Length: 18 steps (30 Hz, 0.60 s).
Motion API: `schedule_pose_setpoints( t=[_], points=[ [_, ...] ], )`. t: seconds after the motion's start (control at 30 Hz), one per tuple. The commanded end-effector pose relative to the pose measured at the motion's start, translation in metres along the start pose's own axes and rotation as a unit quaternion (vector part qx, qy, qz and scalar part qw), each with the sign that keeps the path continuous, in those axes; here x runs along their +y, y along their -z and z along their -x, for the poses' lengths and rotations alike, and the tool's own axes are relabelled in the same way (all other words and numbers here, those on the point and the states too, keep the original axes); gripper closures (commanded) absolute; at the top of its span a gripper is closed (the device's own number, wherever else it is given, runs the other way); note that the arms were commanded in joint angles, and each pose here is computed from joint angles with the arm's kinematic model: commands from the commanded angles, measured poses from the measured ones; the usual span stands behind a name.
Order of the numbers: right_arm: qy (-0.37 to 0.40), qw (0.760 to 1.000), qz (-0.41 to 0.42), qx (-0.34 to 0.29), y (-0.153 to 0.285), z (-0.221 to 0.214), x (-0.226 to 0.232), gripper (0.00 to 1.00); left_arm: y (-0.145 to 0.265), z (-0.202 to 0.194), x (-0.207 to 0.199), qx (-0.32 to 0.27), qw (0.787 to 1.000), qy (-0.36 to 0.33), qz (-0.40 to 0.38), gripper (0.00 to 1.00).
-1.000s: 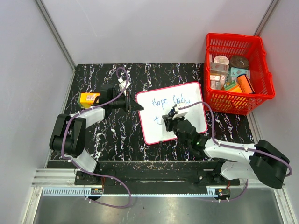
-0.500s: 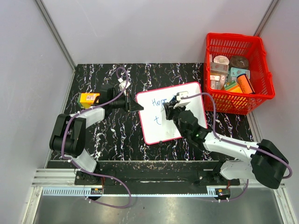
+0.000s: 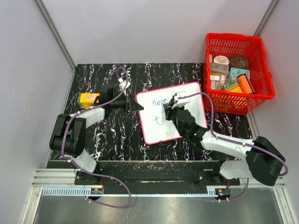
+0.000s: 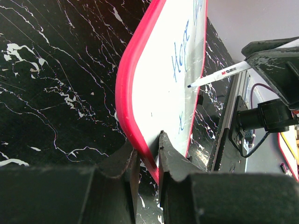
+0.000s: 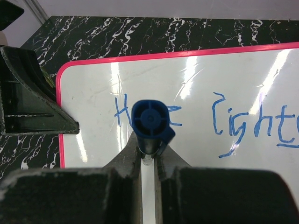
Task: Write a sentence on the whiteboard
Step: Write on the whiteboard with the whiteboard.
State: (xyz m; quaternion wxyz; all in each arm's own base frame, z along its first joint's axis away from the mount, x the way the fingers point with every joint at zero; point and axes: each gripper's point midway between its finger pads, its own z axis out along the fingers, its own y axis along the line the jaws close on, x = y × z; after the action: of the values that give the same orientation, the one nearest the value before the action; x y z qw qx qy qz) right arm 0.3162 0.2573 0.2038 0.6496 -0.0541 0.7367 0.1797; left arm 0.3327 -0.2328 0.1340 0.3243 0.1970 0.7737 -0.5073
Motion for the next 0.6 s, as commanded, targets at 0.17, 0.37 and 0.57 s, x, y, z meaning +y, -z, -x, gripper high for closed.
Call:
schedule_pose_setpoints(
  t=[0.17, 0.37, 0.57],
  points=[
    [-0.02, 1.0, 0.002, 0.004, -0.002, -0.006, 0.0, 1.0, -0.011, -0.011, 0.031, 0.011, 0.996, -0.067, 0.062, 1.0],
    [-0.026, 0.999, 0.006, 0.018, 0.004, -0.016, -0.002, 1.0, -0.011, -0.012, 0.032, 0.011, 0.996, -0.066, 0.063, 1.0],
    [-0.032, 0.999, 0.008, 0.032, 0.011, -0.026, -0.006, 1.0, -0.011, -0.012, 0.032, 0.012, 0.996, -0.065, 0.063, 1.0]
  ],
)
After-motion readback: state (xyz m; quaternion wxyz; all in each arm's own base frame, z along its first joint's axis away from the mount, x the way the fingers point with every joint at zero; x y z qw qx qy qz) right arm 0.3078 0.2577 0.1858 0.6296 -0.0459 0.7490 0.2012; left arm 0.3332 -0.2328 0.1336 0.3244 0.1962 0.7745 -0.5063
